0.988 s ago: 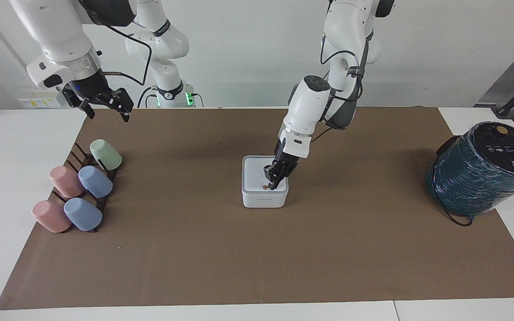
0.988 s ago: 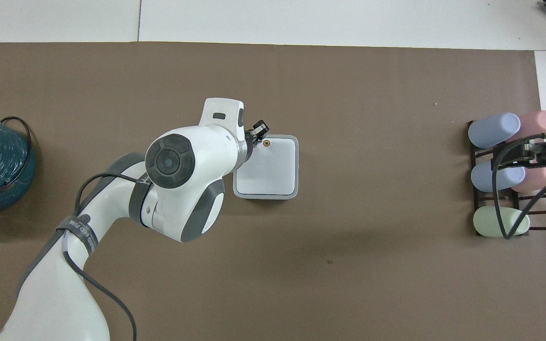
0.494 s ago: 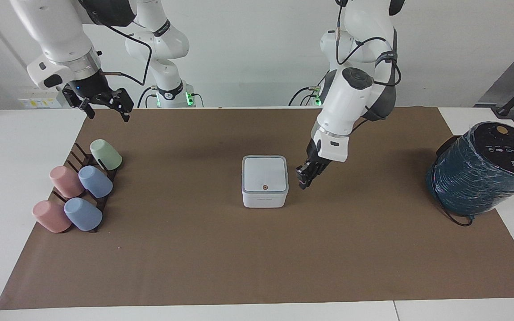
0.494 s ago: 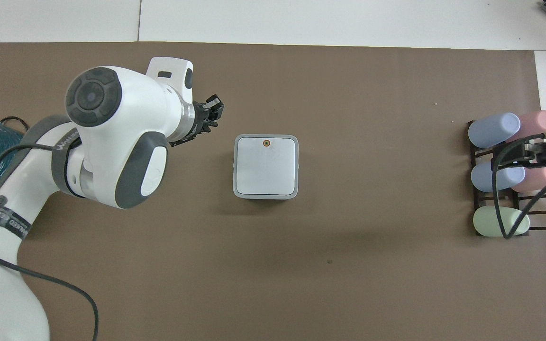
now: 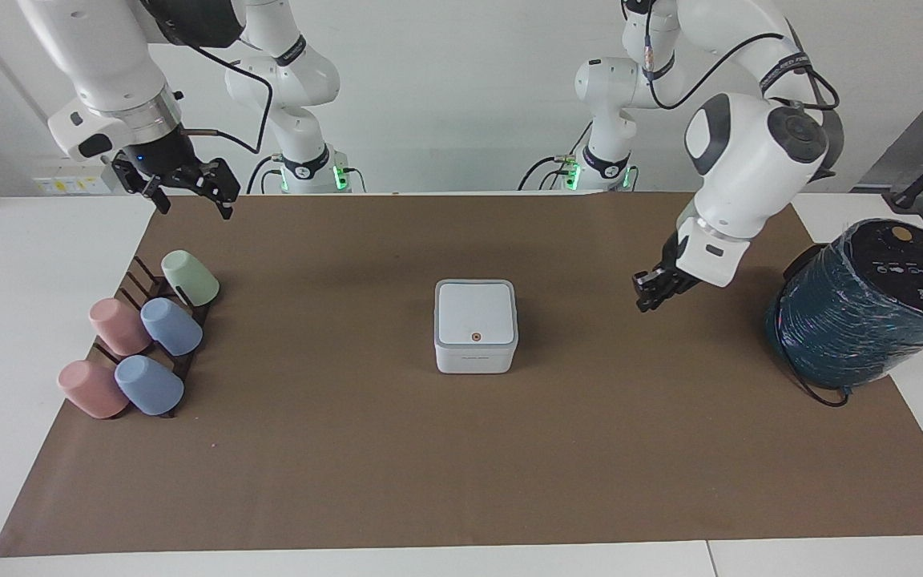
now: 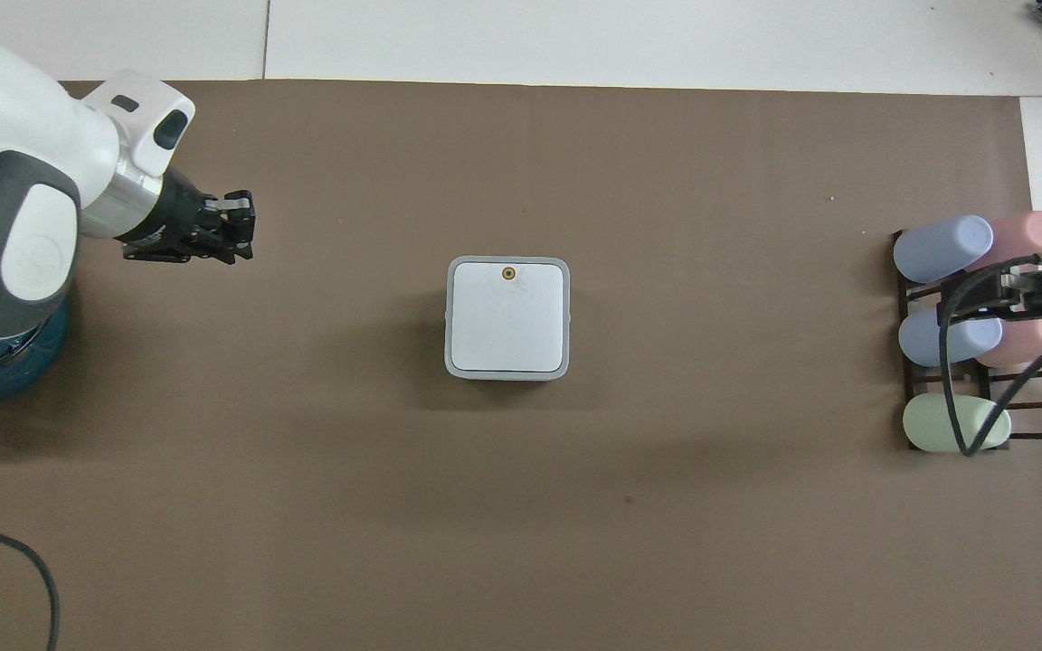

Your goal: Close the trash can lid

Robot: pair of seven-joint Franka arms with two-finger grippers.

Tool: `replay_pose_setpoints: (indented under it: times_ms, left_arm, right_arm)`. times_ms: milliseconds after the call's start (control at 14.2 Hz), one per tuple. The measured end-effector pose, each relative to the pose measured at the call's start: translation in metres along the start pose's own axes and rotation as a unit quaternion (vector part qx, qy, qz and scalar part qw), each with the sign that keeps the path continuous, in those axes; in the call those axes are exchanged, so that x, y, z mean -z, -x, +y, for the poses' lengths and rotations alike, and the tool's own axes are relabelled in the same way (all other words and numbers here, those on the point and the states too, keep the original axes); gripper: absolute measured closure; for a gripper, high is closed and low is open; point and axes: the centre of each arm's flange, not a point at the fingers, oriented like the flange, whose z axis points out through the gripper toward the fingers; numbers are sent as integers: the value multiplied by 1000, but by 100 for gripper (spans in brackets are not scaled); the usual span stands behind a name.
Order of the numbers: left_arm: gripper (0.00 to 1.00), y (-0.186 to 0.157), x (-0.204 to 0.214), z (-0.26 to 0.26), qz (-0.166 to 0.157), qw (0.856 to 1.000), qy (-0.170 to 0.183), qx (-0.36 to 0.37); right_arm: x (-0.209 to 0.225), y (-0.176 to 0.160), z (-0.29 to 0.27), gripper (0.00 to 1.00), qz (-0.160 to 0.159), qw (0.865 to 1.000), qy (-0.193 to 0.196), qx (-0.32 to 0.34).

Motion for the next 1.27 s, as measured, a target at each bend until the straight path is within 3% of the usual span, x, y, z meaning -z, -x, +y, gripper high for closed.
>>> replay_pose_setpoints:
  times_ms: [353,847,1271]
  left_arm:
    - [74,10,47,-61,-1,998,-34,-61]
    - [0,44,102,-65,27,994,-76,-74]
    - [0,44,103,-65,28,993,-77,-83]
  right_arm:
    - [0,0,0,0,0,1000,0,0]
    - [0,0,0,0,0,1000,0,0]
    - [0,0,0,0,0,1000,0,0]
